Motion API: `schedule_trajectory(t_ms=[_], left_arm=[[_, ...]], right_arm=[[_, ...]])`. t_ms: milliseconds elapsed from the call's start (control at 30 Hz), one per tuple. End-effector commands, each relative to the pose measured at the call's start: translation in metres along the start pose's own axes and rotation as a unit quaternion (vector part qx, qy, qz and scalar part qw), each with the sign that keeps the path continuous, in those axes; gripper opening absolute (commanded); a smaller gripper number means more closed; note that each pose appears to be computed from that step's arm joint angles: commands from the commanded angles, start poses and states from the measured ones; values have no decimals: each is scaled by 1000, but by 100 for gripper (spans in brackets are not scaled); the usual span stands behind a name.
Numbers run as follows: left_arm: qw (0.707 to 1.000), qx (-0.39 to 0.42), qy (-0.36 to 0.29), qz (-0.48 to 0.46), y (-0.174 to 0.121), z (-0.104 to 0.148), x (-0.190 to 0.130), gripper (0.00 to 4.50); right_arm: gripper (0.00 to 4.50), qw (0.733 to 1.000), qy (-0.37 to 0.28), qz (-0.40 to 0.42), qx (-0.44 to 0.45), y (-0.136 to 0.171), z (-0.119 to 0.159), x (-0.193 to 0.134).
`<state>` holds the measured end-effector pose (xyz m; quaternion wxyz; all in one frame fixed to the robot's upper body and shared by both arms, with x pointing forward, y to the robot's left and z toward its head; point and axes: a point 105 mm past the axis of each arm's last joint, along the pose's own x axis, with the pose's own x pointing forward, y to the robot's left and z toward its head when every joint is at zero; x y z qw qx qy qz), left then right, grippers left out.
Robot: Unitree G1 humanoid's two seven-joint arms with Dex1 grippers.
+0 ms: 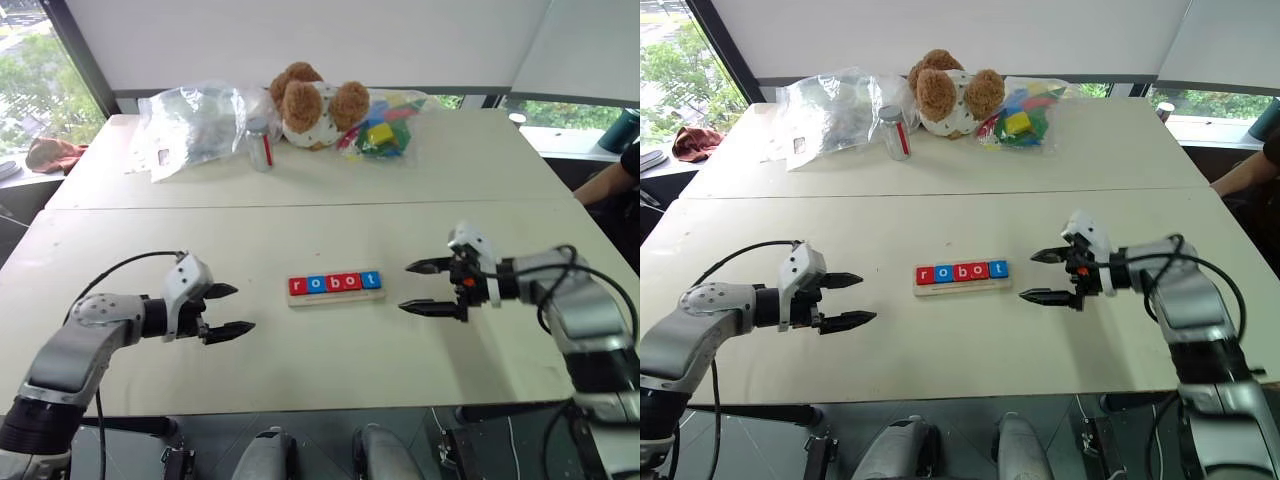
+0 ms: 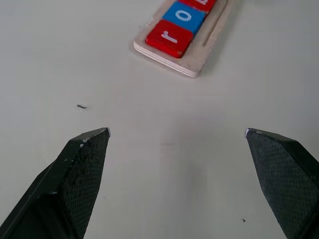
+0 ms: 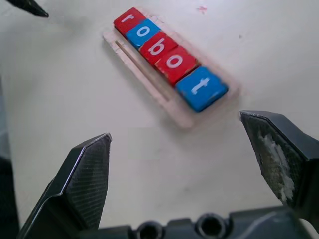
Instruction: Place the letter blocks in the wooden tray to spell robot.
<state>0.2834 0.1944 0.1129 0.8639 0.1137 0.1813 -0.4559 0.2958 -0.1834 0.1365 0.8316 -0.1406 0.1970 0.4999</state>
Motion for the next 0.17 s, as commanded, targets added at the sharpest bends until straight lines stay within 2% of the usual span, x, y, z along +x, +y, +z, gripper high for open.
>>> schedule_trajectory(t_ms=[33,167], left_arm=[[999,-7,-32,30,5,9,-9,450],[998,-32,-43,41,5,1,-13,450]], right_arm=[[447,996,-26,-85,17,0,4,-18],[447,988,-36,-135,66,9,-14,-20]])
